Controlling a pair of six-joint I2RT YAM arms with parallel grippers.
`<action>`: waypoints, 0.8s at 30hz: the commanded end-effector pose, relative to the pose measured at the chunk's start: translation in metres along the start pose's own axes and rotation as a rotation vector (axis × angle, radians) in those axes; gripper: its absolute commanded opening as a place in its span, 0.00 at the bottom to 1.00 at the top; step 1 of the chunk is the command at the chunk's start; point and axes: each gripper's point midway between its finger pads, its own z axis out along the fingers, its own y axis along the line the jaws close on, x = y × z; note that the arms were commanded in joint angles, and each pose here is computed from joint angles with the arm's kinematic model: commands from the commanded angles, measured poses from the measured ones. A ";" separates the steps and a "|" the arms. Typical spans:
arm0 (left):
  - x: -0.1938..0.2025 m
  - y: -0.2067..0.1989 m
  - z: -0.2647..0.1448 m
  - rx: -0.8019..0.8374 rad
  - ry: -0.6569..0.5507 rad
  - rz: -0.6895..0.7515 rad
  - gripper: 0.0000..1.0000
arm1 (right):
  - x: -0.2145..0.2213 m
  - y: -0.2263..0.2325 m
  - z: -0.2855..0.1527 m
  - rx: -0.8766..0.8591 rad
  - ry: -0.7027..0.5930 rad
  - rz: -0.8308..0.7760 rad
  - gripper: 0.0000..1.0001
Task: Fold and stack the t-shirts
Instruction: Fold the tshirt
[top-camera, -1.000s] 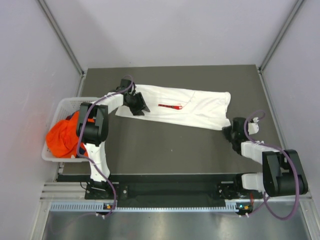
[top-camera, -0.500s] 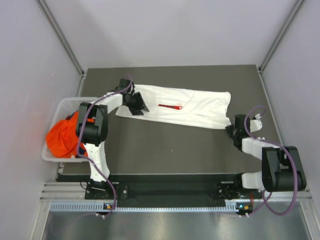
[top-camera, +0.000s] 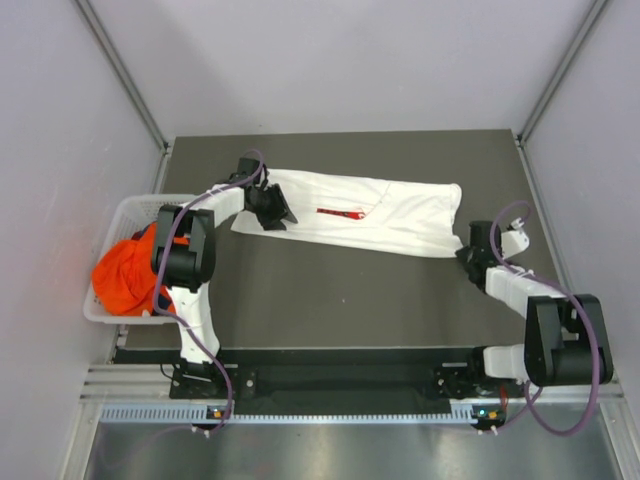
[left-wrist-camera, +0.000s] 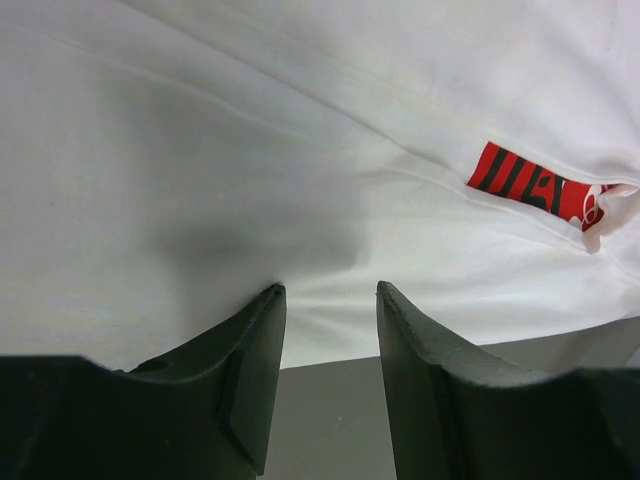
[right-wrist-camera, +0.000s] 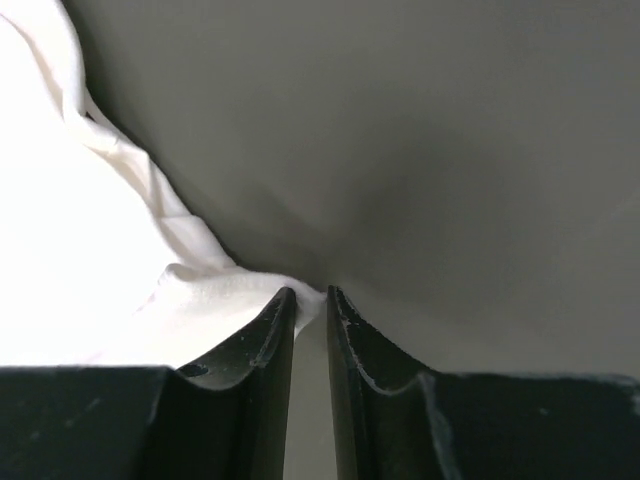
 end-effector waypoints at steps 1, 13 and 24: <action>0.014 0.078 0.008 -0.262 0.028 -0.015 0.49 | -0.048 -0.004 -0.009 0.055 -0.166 -0.102 0.20; 0.006 0.056 -0.008 -0.201 0.017 0.001 0.50 | -0.069 0.038 -0.047 -0.082 -0.129 -0.197 0.43; -0.010 0.050 -0.021 -0.219 -0.009 0.037 0.52 | 0.014 0.079 -0.015 -0.283 0.276 -0.226 0.14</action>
